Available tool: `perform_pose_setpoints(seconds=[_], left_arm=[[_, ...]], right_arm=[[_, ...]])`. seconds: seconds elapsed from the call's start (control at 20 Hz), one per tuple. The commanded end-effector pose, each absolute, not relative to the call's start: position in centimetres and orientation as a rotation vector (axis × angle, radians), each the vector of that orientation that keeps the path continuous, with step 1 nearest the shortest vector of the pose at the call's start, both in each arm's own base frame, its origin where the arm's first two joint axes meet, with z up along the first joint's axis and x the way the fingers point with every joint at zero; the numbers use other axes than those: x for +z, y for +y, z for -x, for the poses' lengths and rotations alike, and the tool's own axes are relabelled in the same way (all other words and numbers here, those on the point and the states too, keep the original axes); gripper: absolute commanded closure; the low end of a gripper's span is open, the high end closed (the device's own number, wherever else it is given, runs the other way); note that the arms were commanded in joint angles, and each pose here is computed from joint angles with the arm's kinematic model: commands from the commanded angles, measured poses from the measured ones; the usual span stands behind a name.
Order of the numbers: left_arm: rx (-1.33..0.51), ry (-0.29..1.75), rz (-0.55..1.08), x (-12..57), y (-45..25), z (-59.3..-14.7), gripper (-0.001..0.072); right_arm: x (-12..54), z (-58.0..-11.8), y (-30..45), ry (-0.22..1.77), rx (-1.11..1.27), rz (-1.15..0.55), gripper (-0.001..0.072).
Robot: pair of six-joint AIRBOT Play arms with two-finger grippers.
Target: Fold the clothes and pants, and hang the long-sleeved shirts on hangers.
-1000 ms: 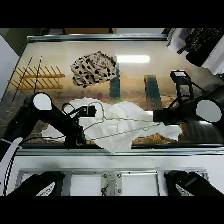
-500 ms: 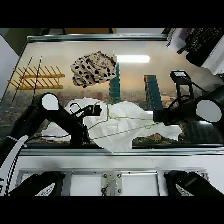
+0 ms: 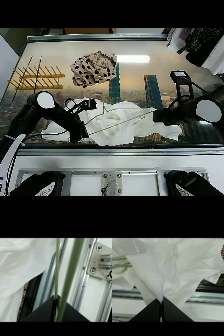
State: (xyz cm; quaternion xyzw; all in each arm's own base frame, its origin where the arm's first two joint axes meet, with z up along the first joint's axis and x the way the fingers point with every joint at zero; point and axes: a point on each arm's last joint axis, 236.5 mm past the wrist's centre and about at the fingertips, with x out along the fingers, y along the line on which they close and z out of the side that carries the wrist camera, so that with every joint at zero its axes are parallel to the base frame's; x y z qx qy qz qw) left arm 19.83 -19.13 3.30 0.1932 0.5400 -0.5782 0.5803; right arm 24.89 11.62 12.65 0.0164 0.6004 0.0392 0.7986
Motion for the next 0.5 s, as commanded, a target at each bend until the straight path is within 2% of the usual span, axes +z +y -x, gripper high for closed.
perform_pose_setpoints(seconds=[0.0,0.25,0.45], left_arm=[[-1.364,1.263,-0.46,3.3,-19.5,-19.5,0.0699],[-1.426,1.183,-0.542,3.2,-21.7,-19.0,0.0699],[-1.432,1.124,-0.469,3.3,-24.0,-20.0,0.0699]], right_arm=[[12.7,-24.9,11.6,1.288,0.085,-0.035,0.0699],[13.3,-25.2,11.8,1.265,0.118,-0.01,0.0697],[15.8,-25.9,12.3,1.201,0.14,-0.033,0.0699]])
